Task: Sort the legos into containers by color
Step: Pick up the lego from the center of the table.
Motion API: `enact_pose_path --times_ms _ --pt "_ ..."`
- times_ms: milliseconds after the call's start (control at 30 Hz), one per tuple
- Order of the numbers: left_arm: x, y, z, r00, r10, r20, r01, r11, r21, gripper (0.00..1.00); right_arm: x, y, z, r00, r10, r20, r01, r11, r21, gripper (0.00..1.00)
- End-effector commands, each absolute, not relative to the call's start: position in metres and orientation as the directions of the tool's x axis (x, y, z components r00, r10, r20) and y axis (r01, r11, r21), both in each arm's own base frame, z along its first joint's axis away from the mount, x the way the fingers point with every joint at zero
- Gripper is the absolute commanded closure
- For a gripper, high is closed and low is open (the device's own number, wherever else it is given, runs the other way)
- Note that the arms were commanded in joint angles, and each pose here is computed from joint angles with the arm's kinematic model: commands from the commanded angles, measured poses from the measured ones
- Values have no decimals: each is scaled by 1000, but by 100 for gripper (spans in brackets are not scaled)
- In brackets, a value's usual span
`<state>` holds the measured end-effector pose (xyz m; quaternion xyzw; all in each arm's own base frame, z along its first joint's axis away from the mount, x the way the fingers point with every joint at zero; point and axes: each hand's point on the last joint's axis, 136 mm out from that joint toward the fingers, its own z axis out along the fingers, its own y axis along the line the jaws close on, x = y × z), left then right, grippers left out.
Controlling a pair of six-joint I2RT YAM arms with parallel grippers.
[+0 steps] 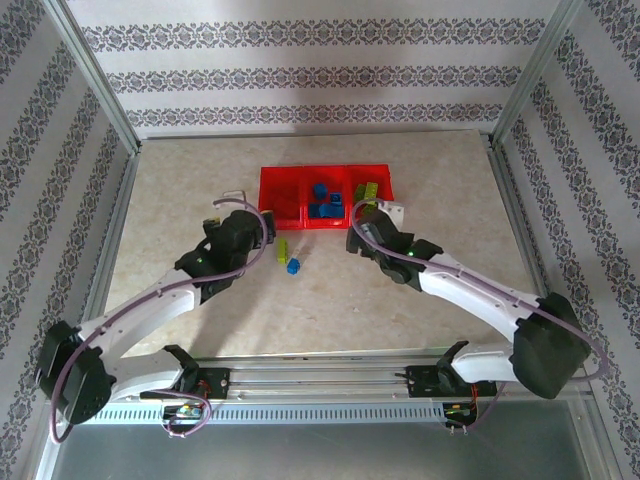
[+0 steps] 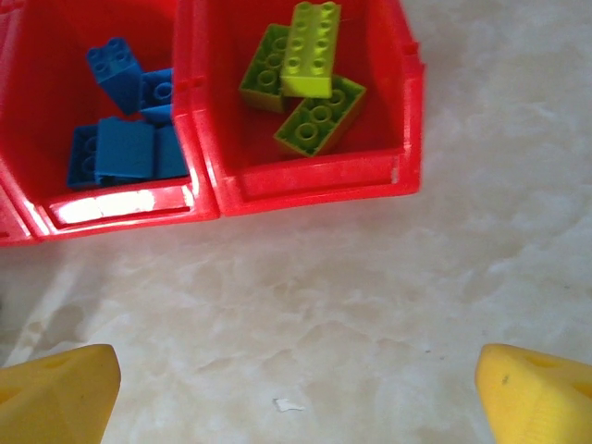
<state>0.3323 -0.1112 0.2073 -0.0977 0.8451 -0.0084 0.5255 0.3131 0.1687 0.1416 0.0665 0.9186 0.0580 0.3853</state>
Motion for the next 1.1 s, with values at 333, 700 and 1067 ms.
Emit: enact_pose_path --times_ms 333,700,1067 --pt "296 -56 186 -347 -326 -880 -333 919 -209 0 321 245 131 -757 95 -646 -44 980 195 2" --pt "282 -33 160 -332 -422 -844 -419 867 -269 0 320 277 114 -811 56 -582 -81 975 207 2" --pt "274 -15 127 -365 -533 -763 -485 808 -333 1 310 316 87 -867 -62 -495 -179 964 194 2"
